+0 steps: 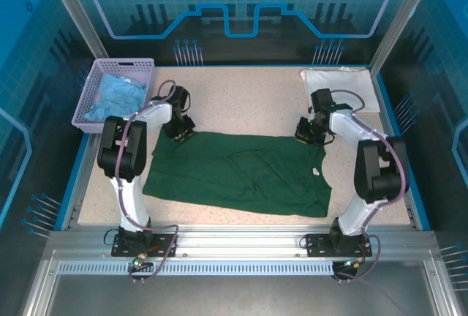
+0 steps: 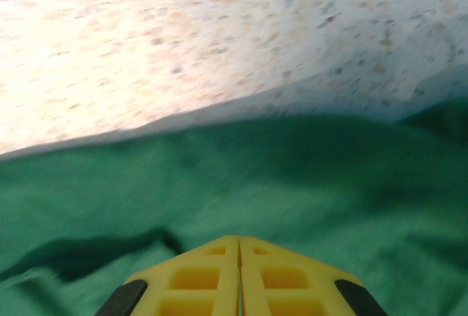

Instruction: Fold and stack the t-shirts

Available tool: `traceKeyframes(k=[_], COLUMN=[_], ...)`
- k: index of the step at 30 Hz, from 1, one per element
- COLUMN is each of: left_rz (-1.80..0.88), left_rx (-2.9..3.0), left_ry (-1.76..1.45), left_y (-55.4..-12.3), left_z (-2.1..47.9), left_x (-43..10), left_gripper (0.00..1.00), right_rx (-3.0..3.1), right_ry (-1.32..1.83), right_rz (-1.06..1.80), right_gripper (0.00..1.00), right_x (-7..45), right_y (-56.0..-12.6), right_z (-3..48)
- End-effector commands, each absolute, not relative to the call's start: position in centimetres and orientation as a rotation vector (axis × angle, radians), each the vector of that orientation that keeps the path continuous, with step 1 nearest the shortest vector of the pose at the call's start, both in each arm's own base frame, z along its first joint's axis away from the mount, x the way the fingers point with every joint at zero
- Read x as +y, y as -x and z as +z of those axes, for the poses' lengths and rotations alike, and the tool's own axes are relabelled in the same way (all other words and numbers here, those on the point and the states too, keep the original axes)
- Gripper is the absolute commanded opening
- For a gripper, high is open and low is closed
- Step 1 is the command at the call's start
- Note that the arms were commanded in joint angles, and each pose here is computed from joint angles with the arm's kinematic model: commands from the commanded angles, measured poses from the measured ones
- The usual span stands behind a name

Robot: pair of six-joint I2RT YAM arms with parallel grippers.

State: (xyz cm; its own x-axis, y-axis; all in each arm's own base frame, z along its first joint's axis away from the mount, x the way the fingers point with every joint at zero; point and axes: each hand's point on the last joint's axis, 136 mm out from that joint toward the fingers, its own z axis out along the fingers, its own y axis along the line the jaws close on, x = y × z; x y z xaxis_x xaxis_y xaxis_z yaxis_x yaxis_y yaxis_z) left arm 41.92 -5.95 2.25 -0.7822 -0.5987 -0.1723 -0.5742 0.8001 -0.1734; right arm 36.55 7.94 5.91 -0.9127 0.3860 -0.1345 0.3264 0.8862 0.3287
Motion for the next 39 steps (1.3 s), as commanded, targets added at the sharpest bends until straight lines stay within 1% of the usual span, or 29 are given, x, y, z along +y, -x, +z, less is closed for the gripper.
traceKeyframes(k=[1,2,4,9,11,16,17,19,21,25,27,29,30,32,35,37,39], left_rz=[0.087,0.128,0.181,0.28,0.304,0.31,0.296,0.233,0.144,0.012,-0.103,-0.29,-0.378,-0.578,-0.818,-0.883,-0.883], left_rx=[2.727,2.712,2.693,2.641,2.629,2.596,2.593,2.589,2.575,2.535,2.556,2.599,2.618,2.671,2.725,2.754,2.773], left_ry=[0.893,0.897,0.919,0.986,0.999,1.016,1.015,0.998,0.96,0.78,0.668,0.549,0.498,0.406,0.284,0.253,0.259], left_y=[-42.5,-42.6,-42.8,-42.9,-43.0,-43.7,-43.9,-44.7,-45.4,-46.4,-46.3,-45.5,-45.1,-43.8,-42.2,-41.8,-42.1], left_z=[1.9,1.9,1.9,2.0,2.2,3.2,3.6,4.6,6.5,11.6,13.1,13.6,13.5,13.0,12.2,11.1,9.9], left_x=[-2.5,-1.8,-0.6,2.0,2.6,3.4,3.4,2.7,1.2,-3.3,-6.8,-12.0,-14.3,-19.8,-26.5,-28.9,-29.8], left_gripper=[0.27,0.28,0.29,0.28,0.28,0.29,0.29,0.3,0.31,0.42,0.5,0.59,0.61,0.63,0.62,0.59,0.58], right_rx=[2.905,2.899,2.885,2.862,2.836,2.744,2.718,2.678,2.661,2.641,2.662,2.7,2.717,2.759,2.807,2.837,2.862], right_ry=[-0.739,-0.798,-0.886,-1.01,-1.063,-1.164,-1.157,-1.106,-1.037,-0.867,-0.779,-0.693,-0.659,-0.583,-0.474,-0.441,-0.428], right_rz=[0.355,0.403,0.409,0.452,0.482,0.536,0.575,0.608,0.594,0.584,0.579,0.582,0.588,0.595,0.602,0.603,0.61], right_gripper=[0.12,0.13,0.16,0.22,0.28,0.38,0.38,0.44,0.48,0.55,0.55,0.56,0.56,0.55,0.56,0.55,0.55], right_x=[4.8,4.4,3.3,1.8,1.3,-0.1,0.0,0.4,0.8,2.7,4.1,5.8,6.5,8.1,10.2,11.0,11.5], right_y=[-36.2,-36.3,-36.6,-37.4,-37.6,-37.7,-38.0,-38.5,-38.6,-37.7,-36.5,-35.1,-34.5,-33.4,-32.8,-33.1,-33.7], right_z=[3.6,3.0,2.1,0.9,0.8,1.4,1.9,3.3,4.7,7.0,7.4,7.3,7.2,6.9,6.5,6.3,5.9])
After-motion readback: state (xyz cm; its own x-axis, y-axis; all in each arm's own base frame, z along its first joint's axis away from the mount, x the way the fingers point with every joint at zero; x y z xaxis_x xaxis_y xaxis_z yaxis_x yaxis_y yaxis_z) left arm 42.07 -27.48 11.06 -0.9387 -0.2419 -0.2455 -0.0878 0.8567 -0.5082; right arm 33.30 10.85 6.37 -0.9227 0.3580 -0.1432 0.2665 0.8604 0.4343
